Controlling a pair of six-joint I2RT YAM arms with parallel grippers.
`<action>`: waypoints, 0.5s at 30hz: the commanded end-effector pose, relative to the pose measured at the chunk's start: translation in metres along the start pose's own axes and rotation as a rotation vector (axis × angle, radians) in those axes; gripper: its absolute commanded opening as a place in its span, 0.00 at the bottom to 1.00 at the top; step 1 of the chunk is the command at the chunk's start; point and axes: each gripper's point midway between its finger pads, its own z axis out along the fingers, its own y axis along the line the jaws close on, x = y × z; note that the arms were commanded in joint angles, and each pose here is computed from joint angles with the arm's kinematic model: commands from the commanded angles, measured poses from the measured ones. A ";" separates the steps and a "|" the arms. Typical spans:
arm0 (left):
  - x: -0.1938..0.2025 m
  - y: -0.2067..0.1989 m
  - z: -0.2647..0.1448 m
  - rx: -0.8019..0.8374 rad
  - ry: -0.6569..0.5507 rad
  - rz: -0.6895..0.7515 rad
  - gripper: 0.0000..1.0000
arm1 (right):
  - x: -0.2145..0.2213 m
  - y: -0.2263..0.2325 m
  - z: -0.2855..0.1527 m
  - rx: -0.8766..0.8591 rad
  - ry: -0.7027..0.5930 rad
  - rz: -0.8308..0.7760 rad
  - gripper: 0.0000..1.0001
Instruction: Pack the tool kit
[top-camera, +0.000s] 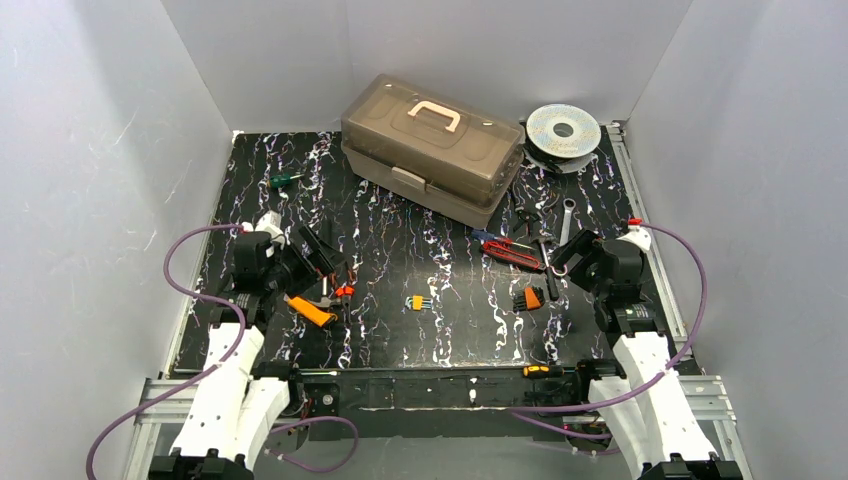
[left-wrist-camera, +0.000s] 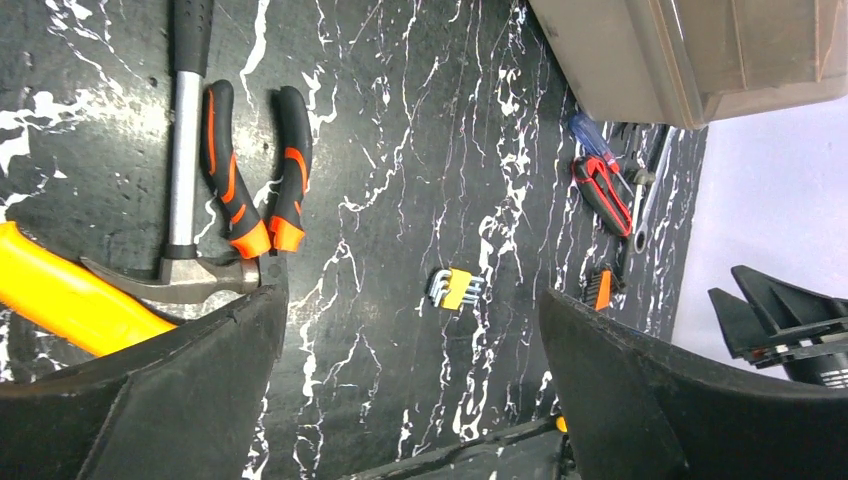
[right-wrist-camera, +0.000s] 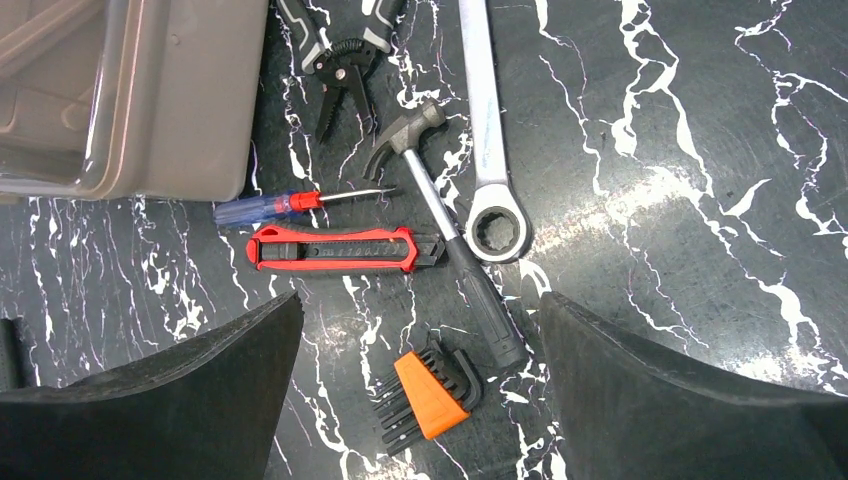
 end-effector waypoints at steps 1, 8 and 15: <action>-0.001 -0.011 0.002 0.042 0.019 -0.043 0.99 | -0.024 0.017 -0.010 -0.040 -0.046 0.000 0.95; -0.019 -0.031 0.009 0.104 0.012 -0.036 0.99 | -0.043 0.053 -0.015 -0.152 -0.027 0.037 0.94; -0.068 -0.069 0.014 0.136 0.000 -0.006 1.00 | -0.053 0.111 -0.003 -0.286 0.144 0.066 0.91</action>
